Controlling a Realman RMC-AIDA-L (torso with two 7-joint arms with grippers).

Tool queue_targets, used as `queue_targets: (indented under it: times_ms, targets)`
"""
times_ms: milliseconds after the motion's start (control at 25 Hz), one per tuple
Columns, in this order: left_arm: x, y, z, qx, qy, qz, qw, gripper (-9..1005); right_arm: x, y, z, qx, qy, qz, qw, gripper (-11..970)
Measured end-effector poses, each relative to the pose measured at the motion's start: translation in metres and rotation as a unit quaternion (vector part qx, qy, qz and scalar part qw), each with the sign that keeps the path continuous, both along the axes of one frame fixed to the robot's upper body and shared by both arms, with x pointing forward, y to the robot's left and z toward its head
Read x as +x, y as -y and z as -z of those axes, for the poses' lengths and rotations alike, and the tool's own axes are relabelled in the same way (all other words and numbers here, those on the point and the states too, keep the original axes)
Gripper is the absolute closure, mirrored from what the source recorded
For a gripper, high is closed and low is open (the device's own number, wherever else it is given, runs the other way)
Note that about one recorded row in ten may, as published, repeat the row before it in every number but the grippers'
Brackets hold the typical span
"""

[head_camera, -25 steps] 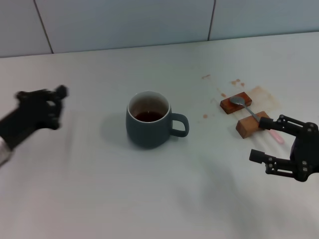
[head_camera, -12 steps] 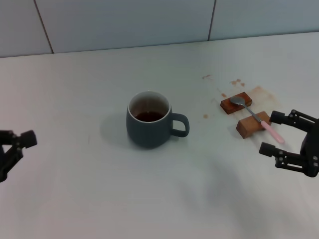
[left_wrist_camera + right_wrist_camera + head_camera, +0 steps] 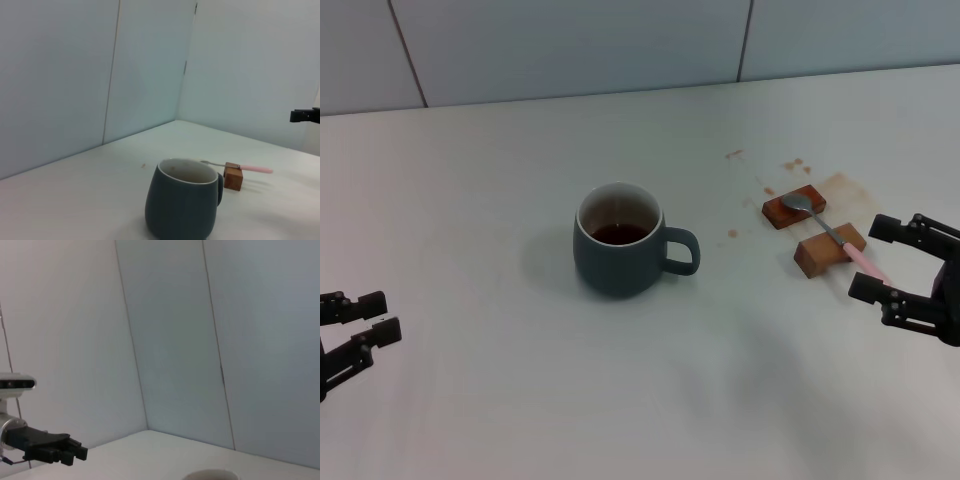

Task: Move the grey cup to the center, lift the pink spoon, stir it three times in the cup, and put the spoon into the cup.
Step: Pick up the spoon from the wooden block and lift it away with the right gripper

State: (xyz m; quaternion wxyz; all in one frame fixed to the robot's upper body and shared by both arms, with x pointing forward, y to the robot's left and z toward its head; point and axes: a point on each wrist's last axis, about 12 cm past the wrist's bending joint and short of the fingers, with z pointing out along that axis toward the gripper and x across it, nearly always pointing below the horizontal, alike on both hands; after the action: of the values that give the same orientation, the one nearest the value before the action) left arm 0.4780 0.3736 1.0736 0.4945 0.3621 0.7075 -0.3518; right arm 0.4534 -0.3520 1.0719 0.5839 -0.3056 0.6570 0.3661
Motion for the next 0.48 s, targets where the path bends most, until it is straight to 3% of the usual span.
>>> queue_targets:
  times_ms: [80, 200, 400, 480]
  targets:
    - [-0.001, 0.0, -0.0002, 0.002, 0.002, 0.004, 1.0, 797, -0.0015, -0.0003, 0.0009, 0.002, -0.002, 0.001, 1.0, 156]
    - [-0.0033, 0.0024, 0.0003, 0.009, 0.016, 0.019, 1.0, 572, -0.0025, -0.0002, 0.0015, 0.004, -0.005, 0.002, 1.0, 156]
    - [-0.0072, 0.008, 0.0045, 0.023, 0.052, 0.032, 0.998, 334, -0.0038, 0.0007, 0.0021, 0.007, -0.011, 0.004, 1.0, 156]
    - [-0.0071, 0.0085, 0.0047, 0.026, 0.054, 0.033, 0.998, 303, -0.0042, 0.0009, 0.0022, 0.008, -0.013, 0.005, 1.0, 156]
